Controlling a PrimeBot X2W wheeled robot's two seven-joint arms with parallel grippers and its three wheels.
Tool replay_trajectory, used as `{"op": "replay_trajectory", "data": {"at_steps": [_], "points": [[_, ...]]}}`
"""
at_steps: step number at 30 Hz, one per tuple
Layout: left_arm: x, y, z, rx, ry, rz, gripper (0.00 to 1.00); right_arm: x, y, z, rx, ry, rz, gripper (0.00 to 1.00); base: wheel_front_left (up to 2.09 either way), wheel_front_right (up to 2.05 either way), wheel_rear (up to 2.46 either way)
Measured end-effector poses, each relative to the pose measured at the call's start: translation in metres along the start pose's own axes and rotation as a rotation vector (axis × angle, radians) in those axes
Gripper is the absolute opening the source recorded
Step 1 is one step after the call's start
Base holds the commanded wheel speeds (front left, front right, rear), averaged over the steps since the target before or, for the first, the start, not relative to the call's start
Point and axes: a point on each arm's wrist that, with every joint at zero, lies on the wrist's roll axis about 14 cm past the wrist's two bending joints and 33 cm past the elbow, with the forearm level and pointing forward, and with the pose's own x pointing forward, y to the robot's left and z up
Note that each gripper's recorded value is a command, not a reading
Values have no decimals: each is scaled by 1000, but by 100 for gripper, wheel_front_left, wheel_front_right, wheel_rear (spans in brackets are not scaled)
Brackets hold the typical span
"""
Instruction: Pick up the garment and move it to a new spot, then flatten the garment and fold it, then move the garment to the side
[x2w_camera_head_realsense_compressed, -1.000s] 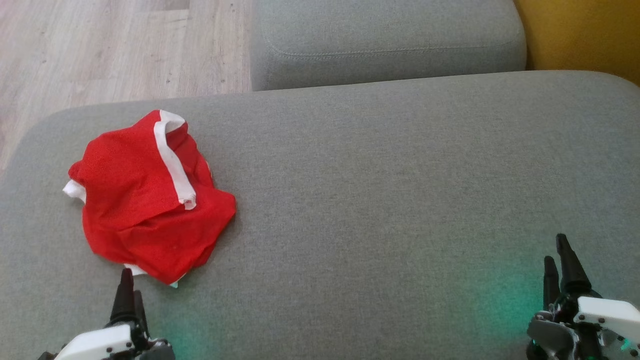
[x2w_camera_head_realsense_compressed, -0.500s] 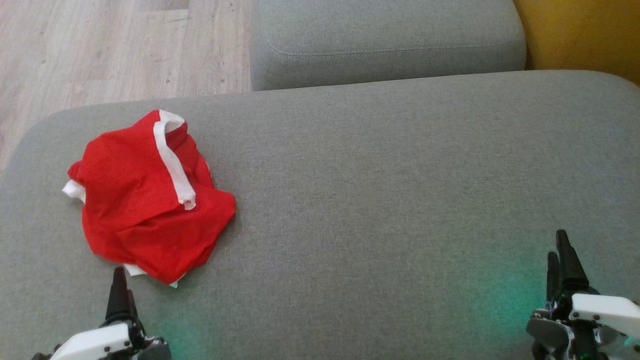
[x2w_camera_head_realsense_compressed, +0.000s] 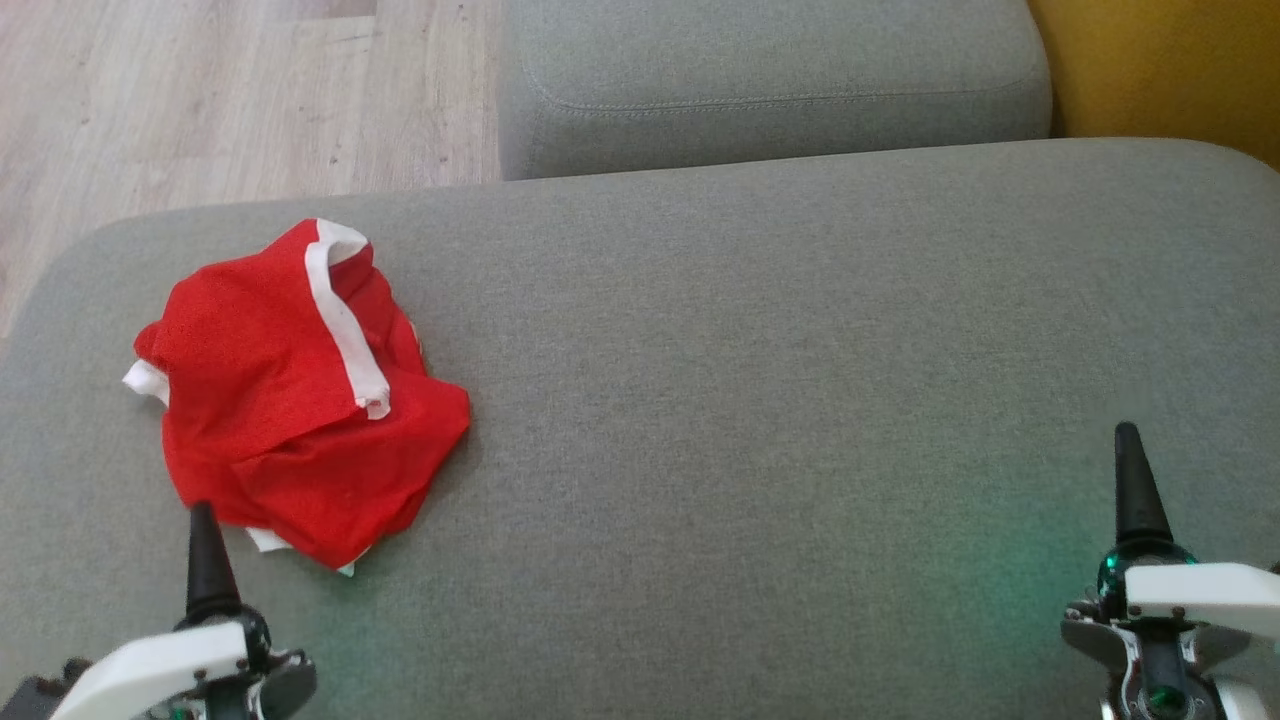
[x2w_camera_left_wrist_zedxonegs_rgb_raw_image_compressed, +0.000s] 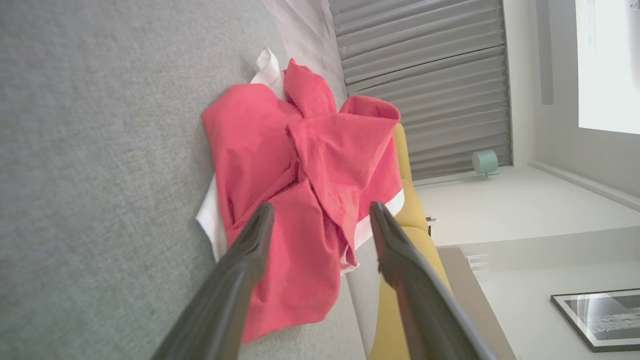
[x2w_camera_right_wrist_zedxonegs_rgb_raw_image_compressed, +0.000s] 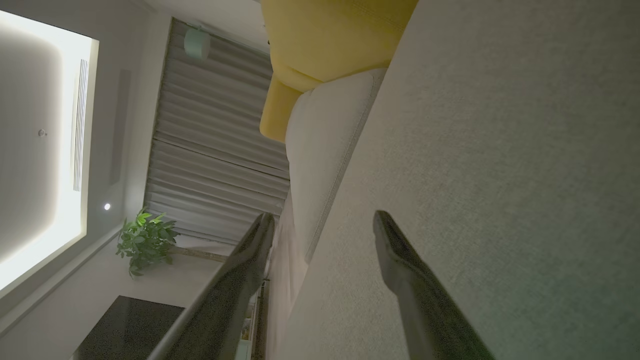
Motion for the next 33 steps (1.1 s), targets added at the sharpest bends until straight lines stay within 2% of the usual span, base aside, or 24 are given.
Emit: {"op": "replay_trajectory", "data": {"at_steps": [7,14,24,25,27,33], "points": [[5,-23,1,145,-14,-47,100,2,17,2,-166,-10,50,100,0,0,0],[8,-41,-21,315,28,-91,100,3,35,-1,-343,-15,108,100,0,0,0],[6,-53,-50,552,82,-159,100,3,44,-9,-530,-13,146,100,0,0,0],[6,-53,-50,552,82,-159,100,3,44,-9,-530,-13,146,100,0,0,0],[4,-55,-60,644,104,-188,100,3,48,-11,-583,-14,160,100,0,0,0],[2,-58,-77,770,142,-227,100,2,52,-15,-660,-17,181,100,0,0,0]]}}
